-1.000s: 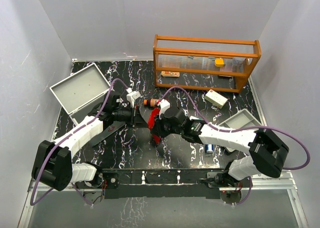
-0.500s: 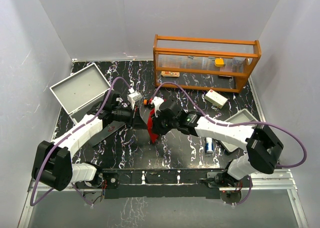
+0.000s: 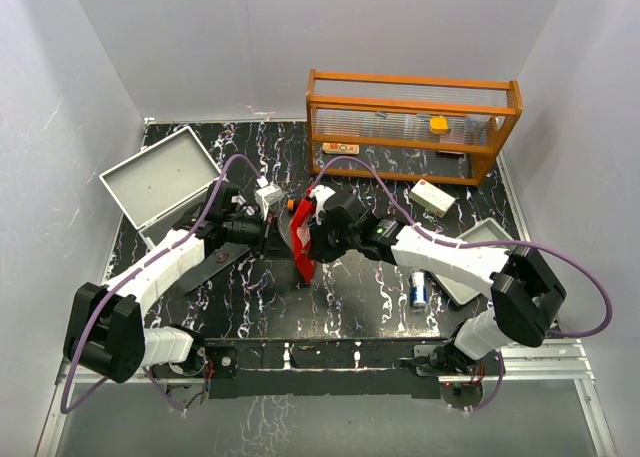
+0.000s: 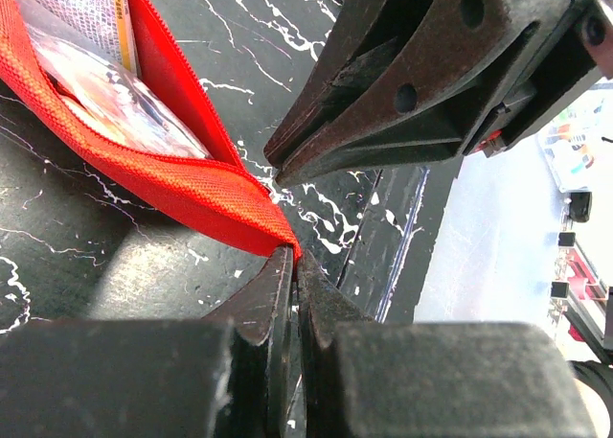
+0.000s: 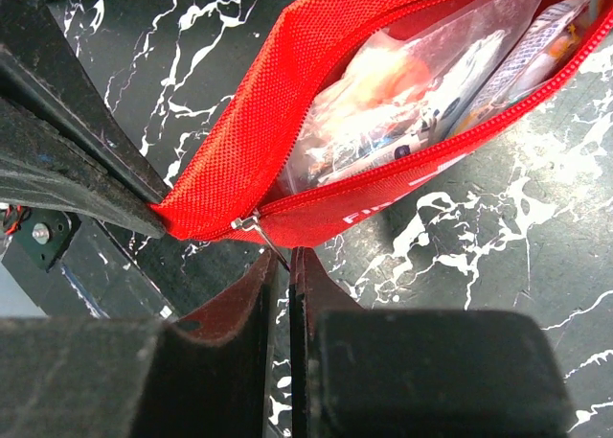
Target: Organize the medicine kit
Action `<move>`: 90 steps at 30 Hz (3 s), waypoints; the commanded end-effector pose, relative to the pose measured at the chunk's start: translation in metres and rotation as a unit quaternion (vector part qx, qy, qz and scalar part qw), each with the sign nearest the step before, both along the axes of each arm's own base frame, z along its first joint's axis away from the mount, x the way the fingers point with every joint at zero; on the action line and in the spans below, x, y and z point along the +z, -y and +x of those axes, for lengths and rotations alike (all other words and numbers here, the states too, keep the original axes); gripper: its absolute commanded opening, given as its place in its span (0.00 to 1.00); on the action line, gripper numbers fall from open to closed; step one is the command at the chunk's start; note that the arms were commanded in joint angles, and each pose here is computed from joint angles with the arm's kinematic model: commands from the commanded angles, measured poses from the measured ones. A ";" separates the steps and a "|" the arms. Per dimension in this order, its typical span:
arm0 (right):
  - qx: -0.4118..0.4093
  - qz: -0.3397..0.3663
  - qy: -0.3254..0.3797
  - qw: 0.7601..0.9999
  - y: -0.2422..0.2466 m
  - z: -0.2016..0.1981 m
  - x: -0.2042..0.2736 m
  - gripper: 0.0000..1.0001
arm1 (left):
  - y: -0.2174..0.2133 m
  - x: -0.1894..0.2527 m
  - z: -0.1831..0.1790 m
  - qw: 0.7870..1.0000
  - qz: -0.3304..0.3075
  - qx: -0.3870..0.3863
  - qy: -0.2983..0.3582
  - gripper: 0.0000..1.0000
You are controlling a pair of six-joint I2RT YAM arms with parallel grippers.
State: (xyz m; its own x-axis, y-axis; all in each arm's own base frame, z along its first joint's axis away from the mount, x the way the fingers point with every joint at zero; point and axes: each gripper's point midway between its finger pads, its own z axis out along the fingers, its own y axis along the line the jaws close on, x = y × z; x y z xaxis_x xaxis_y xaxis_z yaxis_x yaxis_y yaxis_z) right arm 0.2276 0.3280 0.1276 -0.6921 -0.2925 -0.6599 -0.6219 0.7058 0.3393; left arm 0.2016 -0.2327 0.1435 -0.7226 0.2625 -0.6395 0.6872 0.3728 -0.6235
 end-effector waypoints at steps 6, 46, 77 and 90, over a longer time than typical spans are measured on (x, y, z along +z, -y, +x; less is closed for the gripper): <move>0.003 0.038 0.060 0.997 -0.003 0.026 0.018 0.00 | 0.005 0.024 -0.016 0.998 -0.045 -0.035 -0.016 0.00; -0.288 -0.026 0.077 0.954 0.063 0.088 0.007 0.00 | 0.004 0.026 -0.028 0.997 -0.054 -0.049 -0.039 0.00; -0.134 0.054 0.095 0.985 0.076 0.096 0.059 0.52 | 0.006 0.038 -0.020 0.996 -0.051 -0.067 0.004 0.00; 0.099 0.087 0.270 0.954 0.048 0.074 0.121 0.67 | 0.009 0.071 -0.002 0.958 -0.028 -0.184 0.219 0.00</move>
